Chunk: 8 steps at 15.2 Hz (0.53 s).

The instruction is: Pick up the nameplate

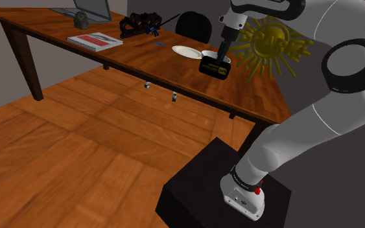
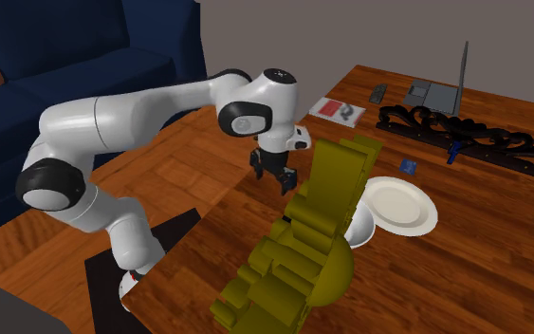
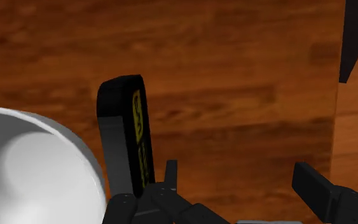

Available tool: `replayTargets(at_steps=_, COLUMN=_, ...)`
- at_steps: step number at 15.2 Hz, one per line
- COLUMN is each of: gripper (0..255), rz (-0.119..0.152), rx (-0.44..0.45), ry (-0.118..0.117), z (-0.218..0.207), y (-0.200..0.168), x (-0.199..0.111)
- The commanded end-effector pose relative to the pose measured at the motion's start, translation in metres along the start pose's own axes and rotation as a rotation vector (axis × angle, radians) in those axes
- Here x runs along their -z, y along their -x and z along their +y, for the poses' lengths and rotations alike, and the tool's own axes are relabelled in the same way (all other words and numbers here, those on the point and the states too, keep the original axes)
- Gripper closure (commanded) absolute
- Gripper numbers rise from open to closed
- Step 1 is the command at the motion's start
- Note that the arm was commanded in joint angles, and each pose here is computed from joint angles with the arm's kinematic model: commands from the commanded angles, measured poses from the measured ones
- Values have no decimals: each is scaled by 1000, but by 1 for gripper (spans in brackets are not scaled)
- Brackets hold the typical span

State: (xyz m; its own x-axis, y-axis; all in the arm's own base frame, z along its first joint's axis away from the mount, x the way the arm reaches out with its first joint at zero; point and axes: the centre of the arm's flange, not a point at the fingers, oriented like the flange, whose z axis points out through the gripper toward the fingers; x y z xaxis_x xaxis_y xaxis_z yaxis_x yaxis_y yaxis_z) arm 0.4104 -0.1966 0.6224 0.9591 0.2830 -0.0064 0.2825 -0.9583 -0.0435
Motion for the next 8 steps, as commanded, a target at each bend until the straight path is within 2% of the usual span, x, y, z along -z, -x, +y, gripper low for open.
replayTargets(at_steps=1, gripper=0, rz=7, rx=26, ry=-5, z=26, y=-7, x=6)
replayTargets(at_steps=6, gripper=0, rz=23, rx=84, ry=-21, z=89, y=-25, x=23)
replayTargets(at_steps=8, gripper=0, rz=24, rx=85, ry=-21, z=91, y=-25, x=18)
